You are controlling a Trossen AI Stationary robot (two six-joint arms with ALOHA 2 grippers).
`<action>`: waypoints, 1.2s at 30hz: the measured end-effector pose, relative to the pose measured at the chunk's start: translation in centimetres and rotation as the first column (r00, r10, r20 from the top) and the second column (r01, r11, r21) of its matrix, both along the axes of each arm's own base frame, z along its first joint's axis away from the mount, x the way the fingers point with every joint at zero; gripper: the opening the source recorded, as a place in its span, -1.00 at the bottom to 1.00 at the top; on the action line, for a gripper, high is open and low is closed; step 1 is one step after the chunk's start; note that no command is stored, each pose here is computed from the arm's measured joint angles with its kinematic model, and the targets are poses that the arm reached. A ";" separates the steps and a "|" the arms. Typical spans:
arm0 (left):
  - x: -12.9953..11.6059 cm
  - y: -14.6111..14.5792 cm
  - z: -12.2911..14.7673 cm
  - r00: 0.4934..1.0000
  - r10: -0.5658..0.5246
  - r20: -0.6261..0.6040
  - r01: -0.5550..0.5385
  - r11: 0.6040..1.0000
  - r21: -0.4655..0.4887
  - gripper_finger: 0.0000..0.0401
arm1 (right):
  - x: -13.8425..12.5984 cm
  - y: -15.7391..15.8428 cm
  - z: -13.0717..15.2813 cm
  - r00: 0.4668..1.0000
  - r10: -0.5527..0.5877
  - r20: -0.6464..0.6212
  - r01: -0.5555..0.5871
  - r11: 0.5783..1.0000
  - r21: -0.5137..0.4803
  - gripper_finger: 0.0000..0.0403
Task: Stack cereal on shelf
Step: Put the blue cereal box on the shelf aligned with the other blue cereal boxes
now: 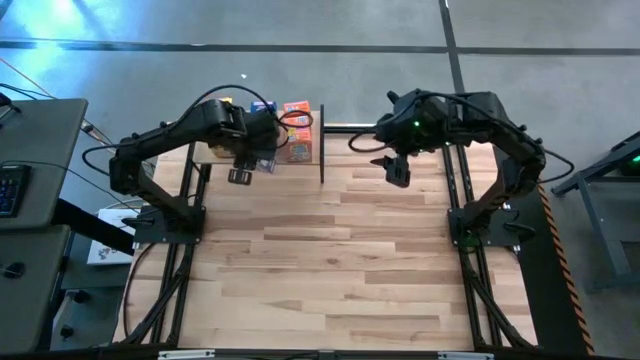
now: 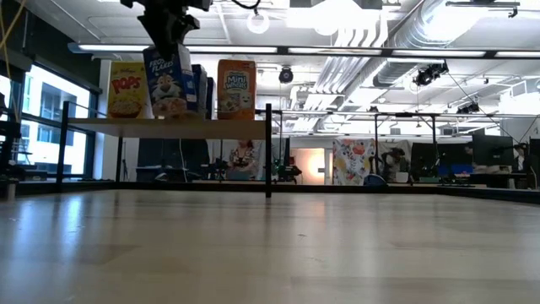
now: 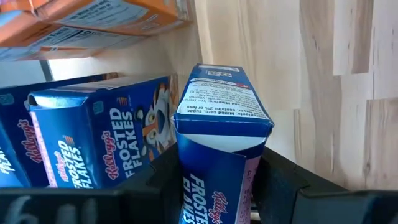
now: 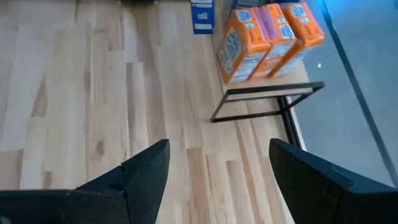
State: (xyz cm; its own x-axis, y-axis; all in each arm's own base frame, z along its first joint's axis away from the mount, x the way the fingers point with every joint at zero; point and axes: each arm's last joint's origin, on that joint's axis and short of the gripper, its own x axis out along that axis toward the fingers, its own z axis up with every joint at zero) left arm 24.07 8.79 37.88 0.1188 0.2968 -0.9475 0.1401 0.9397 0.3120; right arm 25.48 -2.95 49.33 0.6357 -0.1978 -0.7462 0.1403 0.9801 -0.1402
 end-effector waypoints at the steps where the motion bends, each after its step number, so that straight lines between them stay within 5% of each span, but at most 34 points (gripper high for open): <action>1: 0.0 0.0 0.0 1.000 0.000 -0.001 0.000 1.000 -0.001 -0.28 | -0.1 0.2 0.1 1.000 0.006 0.001 -0.006 1.000 -0.008 0.33; 18: 0.0 0.0 0.0 1.000 0.006 0.006 -0.006 1.000 -0.017 -0.28 | -7.1 1.9 3.3 0.973 0.073 0.219 -0.066 0.997 -0.039 0.33; 36: 0.0 -0.1 0.0 1.000 0.012 0.012 -0.012 1.000 -0.028 -0.28 | -13.4 2.2 -9.9 0.862 0.019 0.506 -0.045 0.998 0.039 0.33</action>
